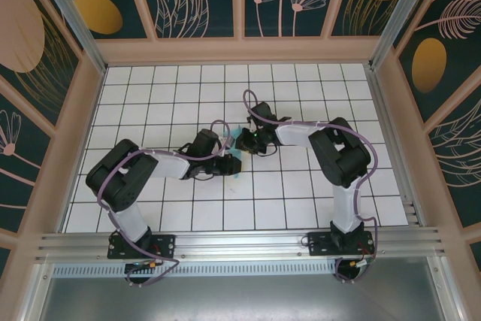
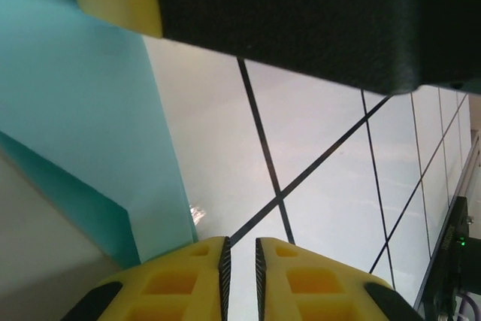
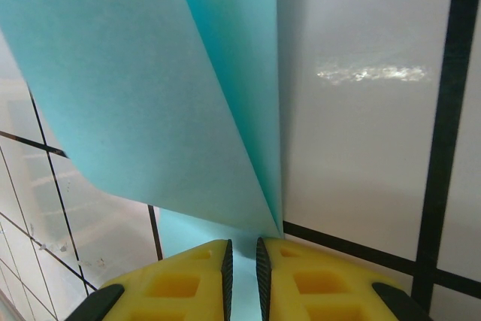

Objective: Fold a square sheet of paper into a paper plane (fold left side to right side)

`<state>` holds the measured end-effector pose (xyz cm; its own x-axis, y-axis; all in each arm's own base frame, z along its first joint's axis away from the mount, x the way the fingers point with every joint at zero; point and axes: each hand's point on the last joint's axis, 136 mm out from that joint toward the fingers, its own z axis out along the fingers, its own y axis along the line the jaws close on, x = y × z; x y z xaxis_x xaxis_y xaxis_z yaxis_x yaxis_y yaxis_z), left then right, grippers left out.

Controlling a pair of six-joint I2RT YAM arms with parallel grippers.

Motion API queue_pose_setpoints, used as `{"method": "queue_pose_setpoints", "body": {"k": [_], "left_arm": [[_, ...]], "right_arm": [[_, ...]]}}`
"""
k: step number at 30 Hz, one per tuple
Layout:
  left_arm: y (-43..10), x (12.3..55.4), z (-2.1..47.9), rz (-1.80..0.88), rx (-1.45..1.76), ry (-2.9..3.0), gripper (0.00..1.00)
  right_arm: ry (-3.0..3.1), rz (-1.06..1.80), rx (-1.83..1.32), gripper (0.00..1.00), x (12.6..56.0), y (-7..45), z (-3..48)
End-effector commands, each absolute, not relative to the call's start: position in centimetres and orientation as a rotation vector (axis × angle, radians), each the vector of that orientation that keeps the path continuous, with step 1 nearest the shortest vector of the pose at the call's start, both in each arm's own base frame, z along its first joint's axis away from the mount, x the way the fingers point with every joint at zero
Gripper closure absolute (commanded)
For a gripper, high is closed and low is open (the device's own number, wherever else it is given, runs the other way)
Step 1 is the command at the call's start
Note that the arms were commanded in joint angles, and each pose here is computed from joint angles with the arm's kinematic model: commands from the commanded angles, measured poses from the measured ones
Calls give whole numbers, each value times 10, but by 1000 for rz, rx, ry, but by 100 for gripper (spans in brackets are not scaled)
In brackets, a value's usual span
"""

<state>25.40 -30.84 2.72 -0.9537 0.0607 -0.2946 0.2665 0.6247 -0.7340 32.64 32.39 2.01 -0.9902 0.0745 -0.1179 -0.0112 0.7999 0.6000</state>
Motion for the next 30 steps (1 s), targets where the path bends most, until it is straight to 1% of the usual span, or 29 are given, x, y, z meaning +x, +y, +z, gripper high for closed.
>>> {"method": "queue_pose_setpoints", "body": {"k": [1,4,7,9,13,17,19,26,30], "left_arm": [[-314,250,39,-1298,295,2572,78],[-315,258,65,-1284,313,2501,76],[-307,267,73,-1190,305,2491,73],[-301,272,69,-1159,291,2501,70],[-300,276,55,-1138,290,2538,70],[-307,277,53,-1181,301,2525,70],[-309,275,42,-1193,299,2550,70],[-308,271,30,-1198,297,2584,74],[-302,271,22,-1145,296,2612,74]], "right_arm": [[2943,852,52,79,312,313,-6],[2940,855,49,79,312,314,-5],[2937,857,50,79,312,314,-4],[2937,860,51,79,312,314,-4],[2937,860,53,79,312,314,-4],[2936,859,52,79,312,314,-4],[2937,862,51,79,312,314,-4],[2938,858,53,79,312,314,-5],[2940,854,54,79,312,313,-6]]}}
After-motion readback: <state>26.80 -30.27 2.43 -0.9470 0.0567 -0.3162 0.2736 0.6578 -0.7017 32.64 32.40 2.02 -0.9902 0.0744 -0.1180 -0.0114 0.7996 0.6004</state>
